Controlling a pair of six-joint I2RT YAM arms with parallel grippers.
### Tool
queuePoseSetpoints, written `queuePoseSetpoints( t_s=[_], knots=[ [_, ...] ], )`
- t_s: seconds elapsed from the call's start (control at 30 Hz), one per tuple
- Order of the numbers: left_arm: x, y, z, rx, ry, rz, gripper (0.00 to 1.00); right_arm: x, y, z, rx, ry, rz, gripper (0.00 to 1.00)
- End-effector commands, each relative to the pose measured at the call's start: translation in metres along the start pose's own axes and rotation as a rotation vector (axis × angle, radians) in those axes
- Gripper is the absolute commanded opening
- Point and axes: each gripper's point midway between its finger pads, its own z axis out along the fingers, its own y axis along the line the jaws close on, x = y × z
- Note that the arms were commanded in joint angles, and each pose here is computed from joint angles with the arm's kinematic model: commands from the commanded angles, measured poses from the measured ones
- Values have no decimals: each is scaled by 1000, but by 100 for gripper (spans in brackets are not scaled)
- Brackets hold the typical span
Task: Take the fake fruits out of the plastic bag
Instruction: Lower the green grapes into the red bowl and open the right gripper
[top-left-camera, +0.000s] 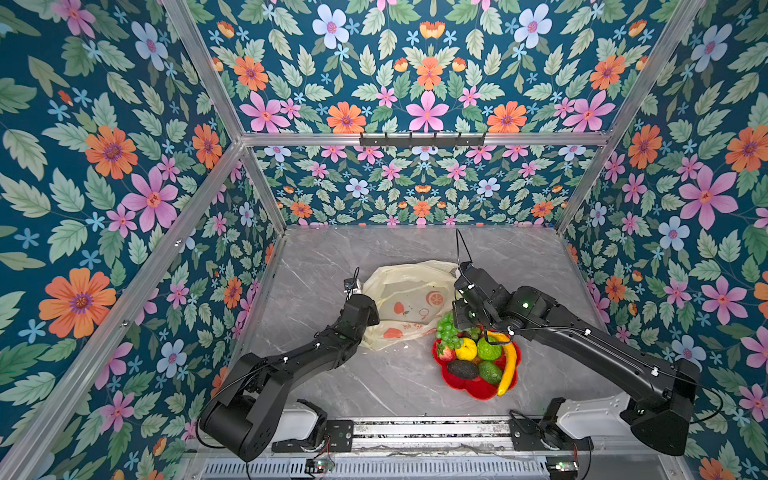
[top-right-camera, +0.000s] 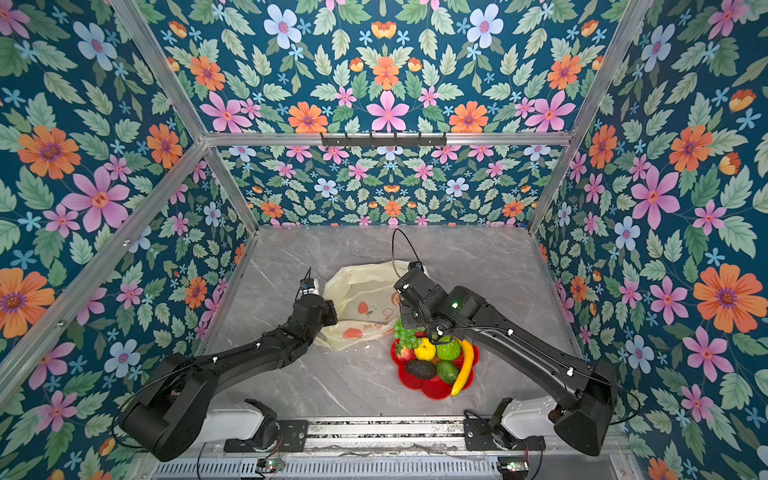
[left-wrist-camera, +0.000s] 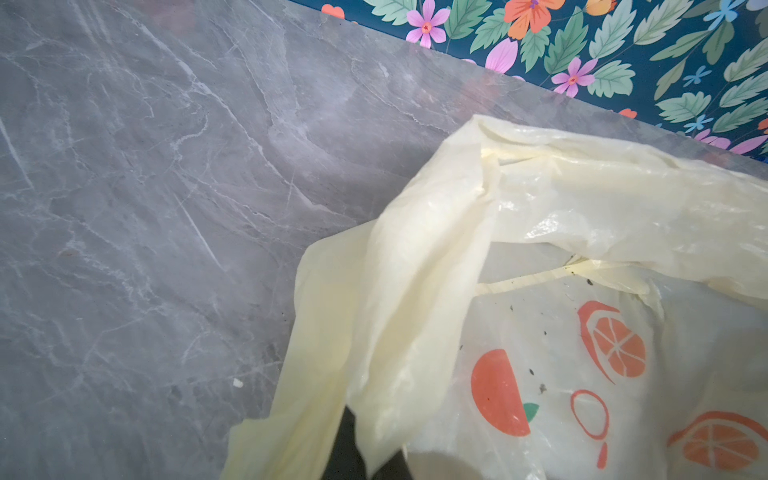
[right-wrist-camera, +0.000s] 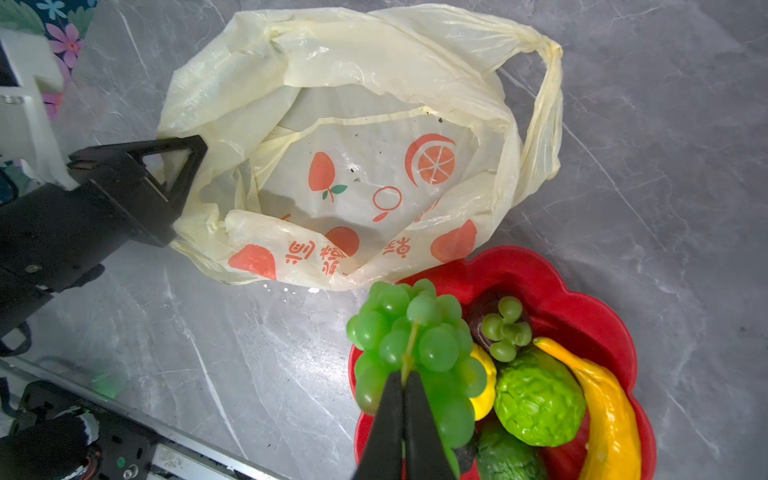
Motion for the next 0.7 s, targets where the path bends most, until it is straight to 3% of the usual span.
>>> queuePoseSetpoints(
  t_s=[0.0,0.67],
  knots=[
    [-3,2,-1,-13,-9,5,0,-1,-10,3,41,-14,31,0],
    [-2,1,0,-6,-5,3,0,25,-58,38,105,55,162,0]
  ],
)
